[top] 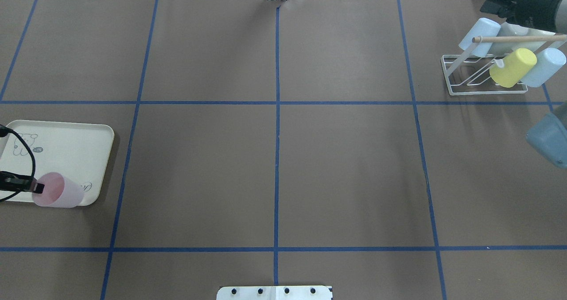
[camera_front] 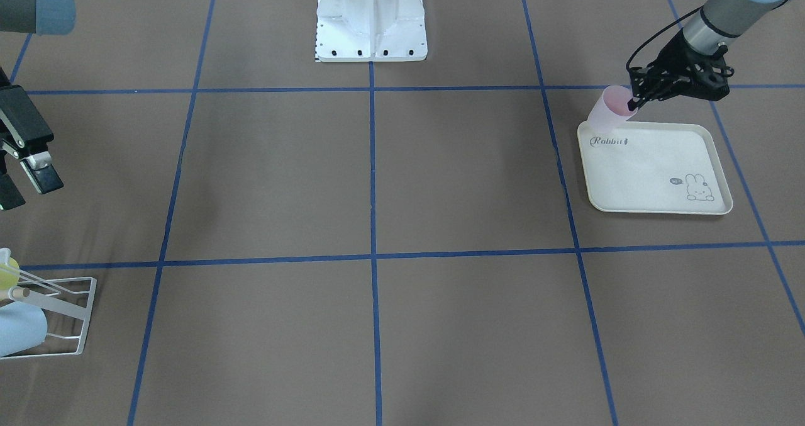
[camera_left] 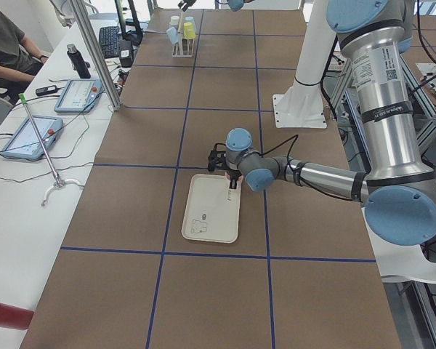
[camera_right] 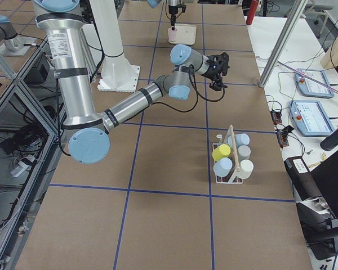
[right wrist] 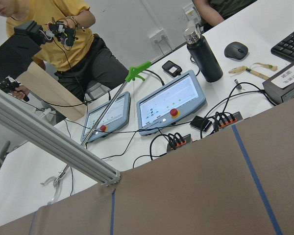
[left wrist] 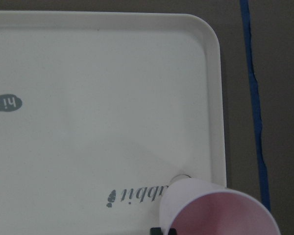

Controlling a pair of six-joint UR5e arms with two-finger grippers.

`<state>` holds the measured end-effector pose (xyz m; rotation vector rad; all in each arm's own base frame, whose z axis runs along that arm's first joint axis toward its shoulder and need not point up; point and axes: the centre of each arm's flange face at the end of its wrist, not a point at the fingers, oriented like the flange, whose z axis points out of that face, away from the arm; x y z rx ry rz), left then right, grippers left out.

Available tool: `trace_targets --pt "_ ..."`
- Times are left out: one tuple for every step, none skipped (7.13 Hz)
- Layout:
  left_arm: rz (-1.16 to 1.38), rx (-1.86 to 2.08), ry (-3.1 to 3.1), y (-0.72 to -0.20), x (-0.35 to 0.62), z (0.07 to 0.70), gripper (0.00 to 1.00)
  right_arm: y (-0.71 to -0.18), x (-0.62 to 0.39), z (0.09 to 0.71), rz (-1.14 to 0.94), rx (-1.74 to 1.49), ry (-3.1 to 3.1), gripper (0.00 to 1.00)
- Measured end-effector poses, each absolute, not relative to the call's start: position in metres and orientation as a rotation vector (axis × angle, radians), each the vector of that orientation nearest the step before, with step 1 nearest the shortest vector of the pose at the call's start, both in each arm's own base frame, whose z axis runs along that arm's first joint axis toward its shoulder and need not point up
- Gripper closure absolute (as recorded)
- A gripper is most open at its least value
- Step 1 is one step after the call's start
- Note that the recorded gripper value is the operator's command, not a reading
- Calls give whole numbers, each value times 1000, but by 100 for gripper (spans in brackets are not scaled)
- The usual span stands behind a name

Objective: Transfer IKEA cup to right arm and place on rack

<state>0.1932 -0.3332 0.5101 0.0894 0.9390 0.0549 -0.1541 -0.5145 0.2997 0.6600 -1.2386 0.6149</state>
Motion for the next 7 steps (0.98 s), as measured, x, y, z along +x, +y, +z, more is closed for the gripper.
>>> trace_targets --pt "-11 109 922 -337 162 499 100 -514 -154 299 615 661 -1240 0" --pt "-72 140 907 -348 136 493 100 -514 -154 299 615 661 -1241 0" --pt "-122 191 910 -369 120 482 100 -513 -154 297 615 659 -1247 0" --pt "-153 243 925 -396 114 468 100 -510 -155 293 617 647 -1263 0" --pt "-170 280 945 -420 117 453 100 -505 -156 287 608 627 -1288 0" --pt "-196 299 972 -444 124 437 100 -500 -156 281 600 606 -1316 0" --pt "-238 304 1005 -464 132 419 100 -496 -156 276 603 586 -1344 0"
